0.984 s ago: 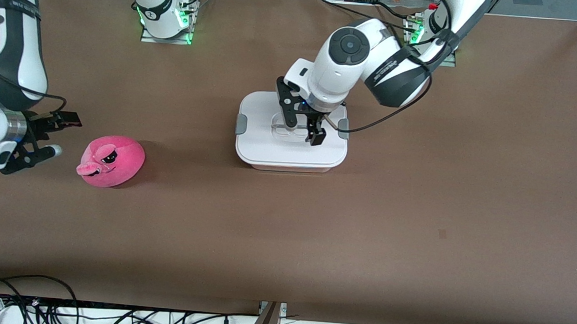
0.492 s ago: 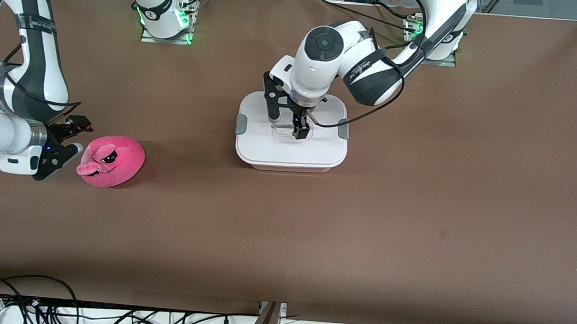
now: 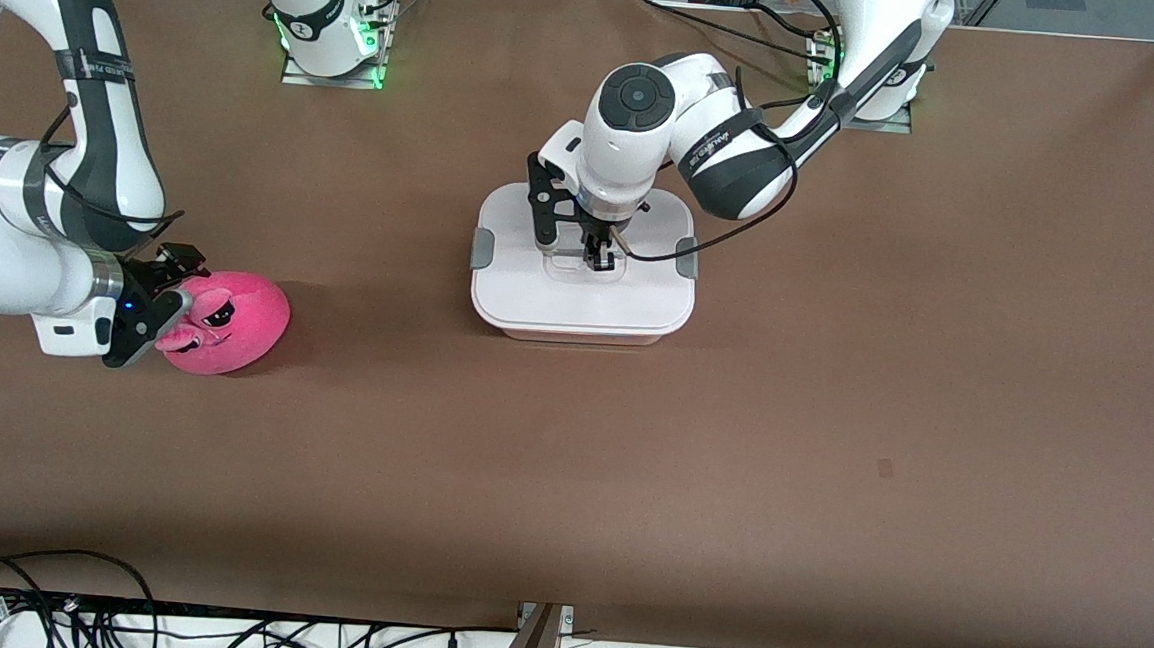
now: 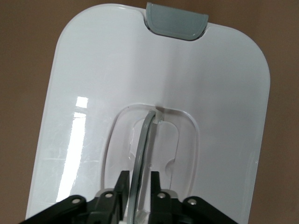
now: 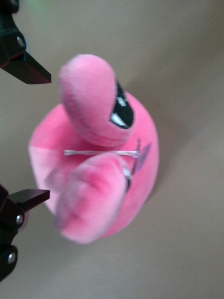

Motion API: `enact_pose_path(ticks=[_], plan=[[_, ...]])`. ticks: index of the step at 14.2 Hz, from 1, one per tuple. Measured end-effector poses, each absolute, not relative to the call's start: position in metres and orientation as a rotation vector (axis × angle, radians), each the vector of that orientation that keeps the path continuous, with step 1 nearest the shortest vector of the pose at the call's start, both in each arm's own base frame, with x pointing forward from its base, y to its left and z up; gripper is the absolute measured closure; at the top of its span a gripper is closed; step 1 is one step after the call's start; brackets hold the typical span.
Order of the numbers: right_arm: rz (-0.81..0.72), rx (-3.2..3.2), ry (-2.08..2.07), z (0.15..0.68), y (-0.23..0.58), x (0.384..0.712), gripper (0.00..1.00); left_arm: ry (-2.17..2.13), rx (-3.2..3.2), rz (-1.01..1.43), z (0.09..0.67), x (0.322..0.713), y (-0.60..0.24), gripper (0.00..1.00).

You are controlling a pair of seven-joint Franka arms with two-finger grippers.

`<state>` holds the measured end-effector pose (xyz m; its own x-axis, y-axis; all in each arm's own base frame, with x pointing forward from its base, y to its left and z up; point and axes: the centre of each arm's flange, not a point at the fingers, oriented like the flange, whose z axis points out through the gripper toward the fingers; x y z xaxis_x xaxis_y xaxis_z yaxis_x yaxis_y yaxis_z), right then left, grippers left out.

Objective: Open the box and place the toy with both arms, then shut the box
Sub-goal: 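Grasp the lid handle with the left gripper while the right gripper grasps the toy, then lift the white lid with the left gripper while the right gripper lifts the toy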

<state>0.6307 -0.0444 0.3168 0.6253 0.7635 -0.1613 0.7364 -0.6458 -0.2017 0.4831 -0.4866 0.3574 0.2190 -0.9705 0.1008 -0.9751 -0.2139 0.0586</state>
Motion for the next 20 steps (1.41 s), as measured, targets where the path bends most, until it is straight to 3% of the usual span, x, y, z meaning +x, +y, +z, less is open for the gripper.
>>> enact_pose_path(ticks=[1,5,9,11,16,20], plan=[[0.342,-2.719,-1.27,0.312,-0.044,0.632,0.06,-1.897,2.365,0.062,0.356,0.483,-0.487,0.9],[0.325,-2.721,-1.276,0.308,-0.044,0.635,0.49,-1.899,2.363,0.058,0.356,0.482,-0.488,0.93],[0.285,-2.702,-1.231,0.309,-0.039,0.636,0.84,-1.898,2.363,0.063,0.358,0.483,-0.488,0.93],[0.277,-2.698,-1.221,0.309,-0.038,0.636,0.89,-1.893,2.366,0.076,0.363,0.486,-0.487,0.93],[0.276,-2.687,-1.232,0.324,-0.035,0.641,0.93,-1.903,2.364,0.132,0.406,0.481,-0.495,0.93],[0.35,-2.57,-1.304,0.394,0.0,0.648,0.93,-1.896,2.41,0.042,0.468,0.485,-0.486,0.93]])
